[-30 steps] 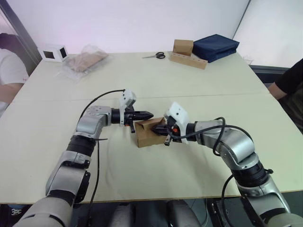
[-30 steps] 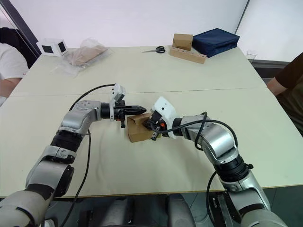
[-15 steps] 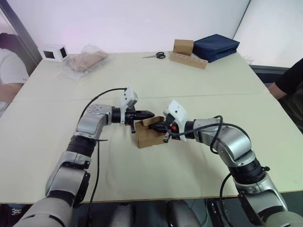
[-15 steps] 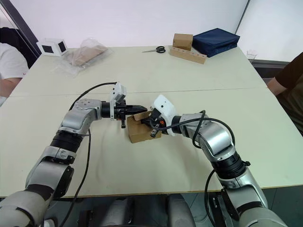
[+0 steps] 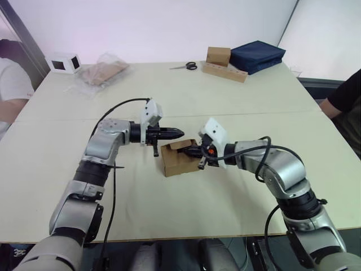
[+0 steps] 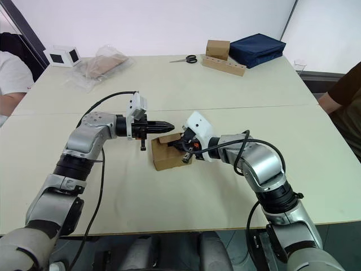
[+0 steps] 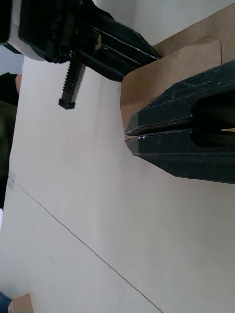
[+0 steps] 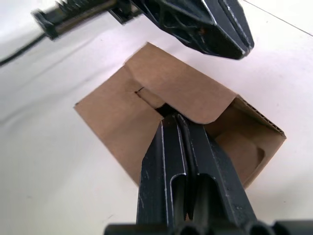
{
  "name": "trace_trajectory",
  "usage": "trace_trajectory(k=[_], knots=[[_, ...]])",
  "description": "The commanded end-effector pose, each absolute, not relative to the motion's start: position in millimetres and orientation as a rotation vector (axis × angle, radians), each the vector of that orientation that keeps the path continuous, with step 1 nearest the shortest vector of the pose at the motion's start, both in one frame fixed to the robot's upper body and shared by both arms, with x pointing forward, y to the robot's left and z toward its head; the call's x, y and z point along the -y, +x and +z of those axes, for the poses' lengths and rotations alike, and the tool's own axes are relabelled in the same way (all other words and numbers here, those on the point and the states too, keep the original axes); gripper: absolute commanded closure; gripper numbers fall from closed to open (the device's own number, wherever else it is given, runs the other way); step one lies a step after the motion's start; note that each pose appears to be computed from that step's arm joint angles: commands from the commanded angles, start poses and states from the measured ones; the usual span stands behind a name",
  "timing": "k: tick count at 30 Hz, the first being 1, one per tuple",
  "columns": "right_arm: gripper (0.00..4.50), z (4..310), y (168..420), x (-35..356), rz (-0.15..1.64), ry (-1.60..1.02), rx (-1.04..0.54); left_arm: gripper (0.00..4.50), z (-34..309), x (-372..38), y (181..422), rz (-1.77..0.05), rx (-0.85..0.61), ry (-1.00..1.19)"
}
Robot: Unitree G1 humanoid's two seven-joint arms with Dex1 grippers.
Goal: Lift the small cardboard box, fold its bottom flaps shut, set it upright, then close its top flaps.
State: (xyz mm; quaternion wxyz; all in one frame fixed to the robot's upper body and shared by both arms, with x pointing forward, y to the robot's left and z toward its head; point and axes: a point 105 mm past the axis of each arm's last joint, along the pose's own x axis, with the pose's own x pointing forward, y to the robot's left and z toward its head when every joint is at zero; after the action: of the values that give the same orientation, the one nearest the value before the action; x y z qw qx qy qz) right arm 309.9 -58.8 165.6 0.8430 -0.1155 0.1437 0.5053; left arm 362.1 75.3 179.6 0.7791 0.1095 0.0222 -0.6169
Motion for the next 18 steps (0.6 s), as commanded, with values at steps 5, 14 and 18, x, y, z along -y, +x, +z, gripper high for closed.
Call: trace_trajectory(k=[5,14,18], knots=[[4.5,194.6,281.8,62.8,1.164,-0.243,-0.216,4.46,182.7,-76.3,362.2,-1.326,-0.028,0.24],[4.5,177.0,287.8,61.7,1.123,-0.213,-0.27,4.46,176.8,-74.8,360.2,-1.333,-0.041,0.238],[4.5,155.6,289.5,58.1,1.116,-0.225,-0.324,4.46,176.5,-76.1,360.2,-1.329,-0.042,0.24]])
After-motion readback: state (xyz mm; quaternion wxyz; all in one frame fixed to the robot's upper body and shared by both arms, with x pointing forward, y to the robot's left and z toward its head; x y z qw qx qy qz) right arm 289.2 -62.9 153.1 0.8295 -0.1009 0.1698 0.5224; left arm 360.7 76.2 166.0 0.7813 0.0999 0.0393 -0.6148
